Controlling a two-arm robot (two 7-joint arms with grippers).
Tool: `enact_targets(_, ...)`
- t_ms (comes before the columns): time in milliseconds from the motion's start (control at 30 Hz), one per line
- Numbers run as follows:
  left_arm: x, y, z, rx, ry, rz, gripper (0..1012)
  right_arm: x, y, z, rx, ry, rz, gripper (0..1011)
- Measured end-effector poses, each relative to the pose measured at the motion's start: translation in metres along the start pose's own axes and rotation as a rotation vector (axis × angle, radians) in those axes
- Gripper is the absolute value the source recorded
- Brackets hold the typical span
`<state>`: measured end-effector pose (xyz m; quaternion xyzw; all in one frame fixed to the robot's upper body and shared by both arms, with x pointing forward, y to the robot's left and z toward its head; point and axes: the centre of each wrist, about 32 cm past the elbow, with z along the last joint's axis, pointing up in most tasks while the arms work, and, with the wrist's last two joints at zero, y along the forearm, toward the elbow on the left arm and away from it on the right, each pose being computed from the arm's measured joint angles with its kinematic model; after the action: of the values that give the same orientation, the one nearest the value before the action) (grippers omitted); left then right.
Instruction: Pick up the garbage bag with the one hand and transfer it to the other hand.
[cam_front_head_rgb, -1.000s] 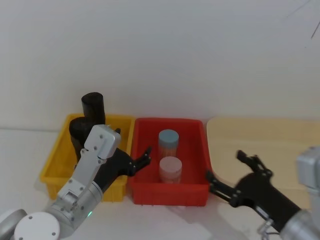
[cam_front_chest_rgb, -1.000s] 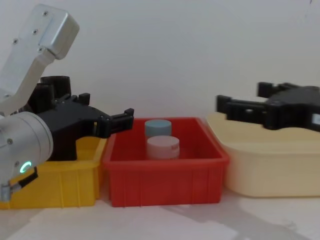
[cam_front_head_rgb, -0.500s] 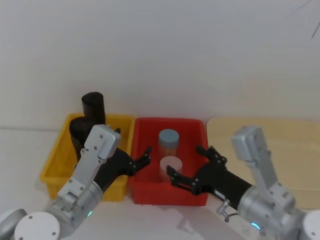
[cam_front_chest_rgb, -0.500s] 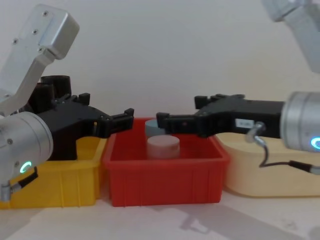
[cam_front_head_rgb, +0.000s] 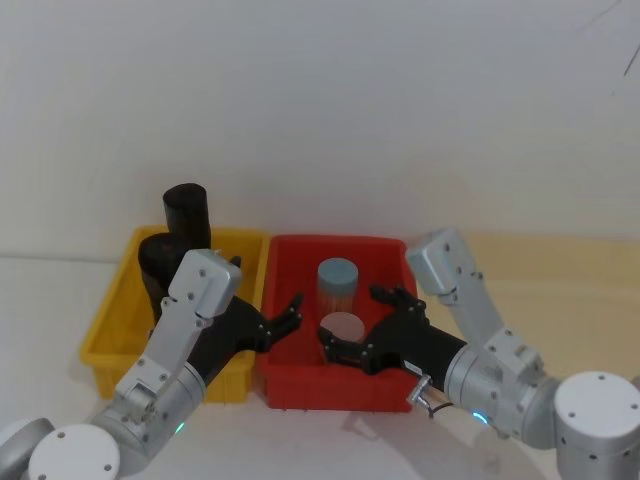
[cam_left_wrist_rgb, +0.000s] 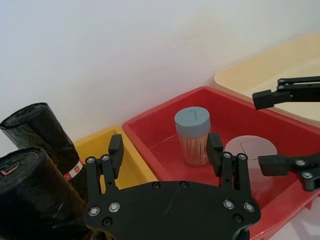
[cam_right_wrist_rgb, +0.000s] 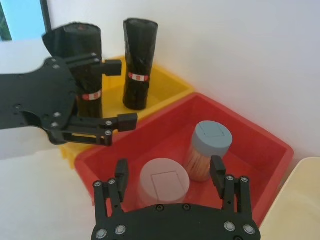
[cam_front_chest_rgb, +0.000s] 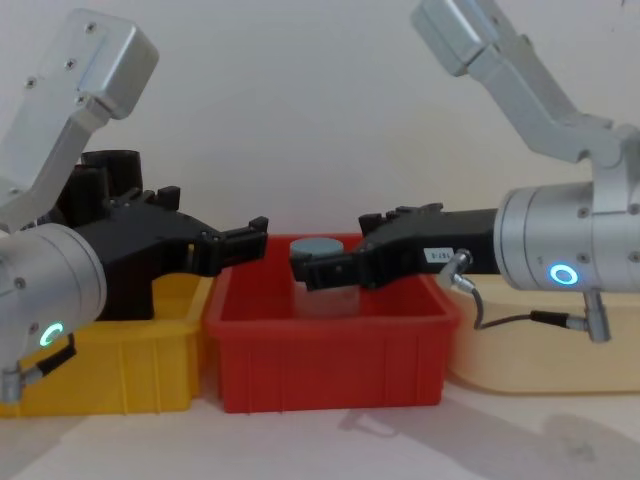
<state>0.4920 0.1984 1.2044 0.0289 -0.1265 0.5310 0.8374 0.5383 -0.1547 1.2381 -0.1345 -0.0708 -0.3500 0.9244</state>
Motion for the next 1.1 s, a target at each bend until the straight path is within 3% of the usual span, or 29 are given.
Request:
enact_targets(567,0.0000,0.0000,0.0000,0.000,0.000,0.000,1002,0.014,0.011,0.006,-0.098,-0.060,0.035,999)
enact_targets(1100,0.0000,0.0000,0.0000,0.000,0.000,0.000,1001,0.016,0.014,0.007,-0.134,-0.080,0.061,969)
